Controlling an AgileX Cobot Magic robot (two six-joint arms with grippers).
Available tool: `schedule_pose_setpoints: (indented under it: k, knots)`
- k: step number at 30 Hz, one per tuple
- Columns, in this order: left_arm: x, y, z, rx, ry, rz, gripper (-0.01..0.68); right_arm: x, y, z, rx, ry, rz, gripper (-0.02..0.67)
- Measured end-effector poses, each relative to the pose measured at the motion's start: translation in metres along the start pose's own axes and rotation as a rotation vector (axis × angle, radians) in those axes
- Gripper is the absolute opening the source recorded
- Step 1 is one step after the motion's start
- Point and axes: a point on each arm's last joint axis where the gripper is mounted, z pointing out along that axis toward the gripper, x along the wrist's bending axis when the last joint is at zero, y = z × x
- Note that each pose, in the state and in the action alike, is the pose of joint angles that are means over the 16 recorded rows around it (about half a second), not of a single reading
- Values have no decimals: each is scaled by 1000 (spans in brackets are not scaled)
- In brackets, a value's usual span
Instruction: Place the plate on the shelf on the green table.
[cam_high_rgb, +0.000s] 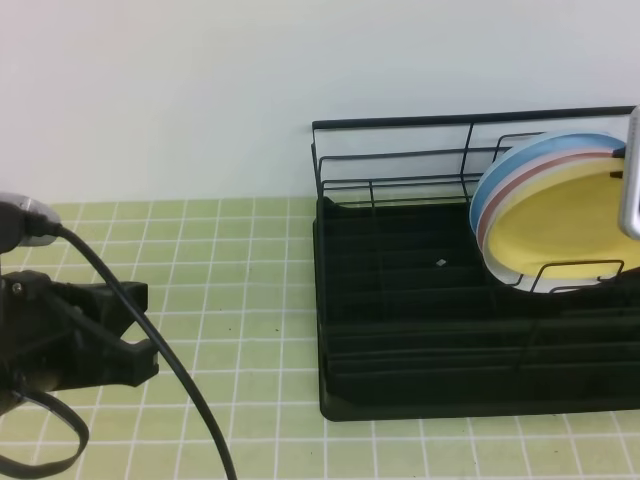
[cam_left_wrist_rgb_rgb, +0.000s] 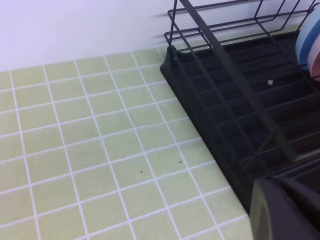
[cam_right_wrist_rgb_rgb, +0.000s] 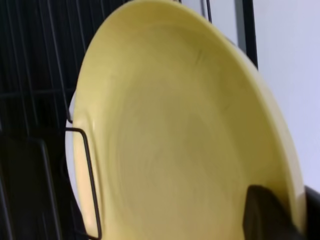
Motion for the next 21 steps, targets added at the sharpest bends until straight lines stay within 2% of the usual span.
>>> schedule_pose_setpoints:
  k: [12,17,21]
  knots:
    - [0,0,0,0,1,2,-2,-4,-1,0,10,-46,32,250]
    - [0,0,0,0,2,5,-2,-6,0,-2,5,-66,125,240]
    - [0,1,-1,-7,2,7,-2,-10,2,-9,-17,-90,284,184]
